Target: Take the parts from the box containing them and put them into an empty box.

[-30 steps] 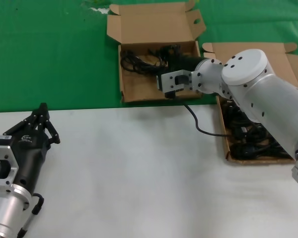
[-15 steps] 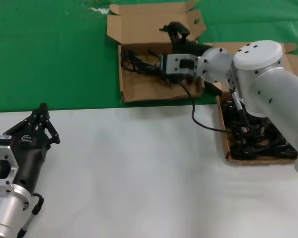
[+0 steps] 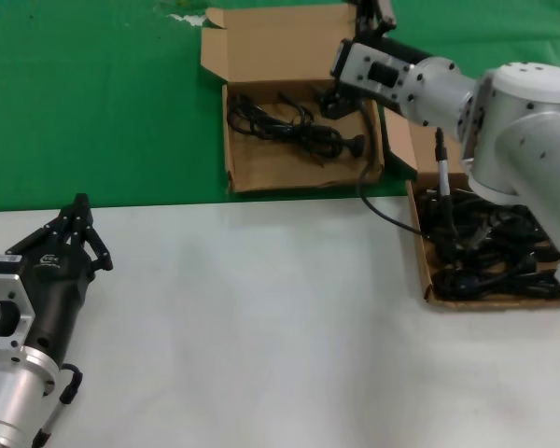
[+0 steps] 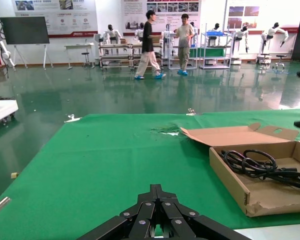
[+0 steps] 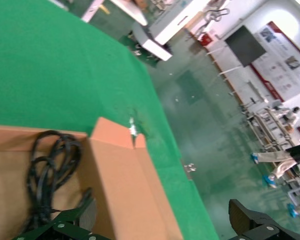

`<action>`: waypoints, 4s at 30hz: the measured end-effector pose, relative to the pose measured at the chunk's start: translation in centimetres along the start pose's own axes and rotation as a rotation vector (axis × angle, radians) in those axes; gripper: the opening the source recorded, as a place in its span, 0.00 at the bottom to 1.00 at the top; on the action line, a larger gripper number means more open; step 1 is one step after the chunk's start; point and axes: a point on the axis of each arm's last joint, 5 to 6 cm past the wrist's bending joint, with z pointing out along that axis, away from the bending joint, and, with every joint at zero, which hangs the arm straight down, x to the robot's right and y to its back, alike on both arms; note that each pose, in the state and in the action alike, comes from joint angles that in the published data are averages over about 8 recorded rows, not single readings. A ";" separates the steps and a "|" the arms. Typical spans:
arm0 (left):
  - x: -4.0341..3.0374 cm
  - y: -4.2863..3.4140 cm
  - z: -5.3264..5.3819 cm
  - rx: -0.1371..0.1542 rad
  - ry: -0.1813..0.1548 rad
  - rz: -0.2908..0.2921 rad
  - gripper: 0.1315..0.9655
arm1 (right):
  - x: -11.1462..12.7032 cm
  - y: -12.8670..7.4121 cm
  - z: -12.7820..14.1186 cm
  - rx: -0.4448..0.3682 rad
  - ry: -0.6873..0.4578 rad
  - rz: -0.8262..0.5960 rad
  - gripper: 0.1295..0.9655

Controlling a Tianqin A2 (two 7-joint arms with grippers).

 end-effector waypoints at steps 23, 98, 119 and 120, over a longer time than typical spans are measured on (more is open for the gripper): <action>0.00 0.00 0.0 0.000 0.000 0.000 0.01 | 1.7 2.8 -1.6 0.040 0.095 0.098 0.97; 0.00 0.00 0.0 0.000 0.000 0.000 1.00 | -17.8 6.9 -24.5 -0.077 0.436 1.033 1.00; 0.00 0.00 0.0 0.000 0.000 0.000 1.00 | -17.9 6.9 -24.7 -0.077 0.439 1.036 1.00; 0.00 0.00 0.0 0.000 0.000 0.000 1.00 | -17.9 6.9 -24.7 -0.077 0.439 1.036 1.00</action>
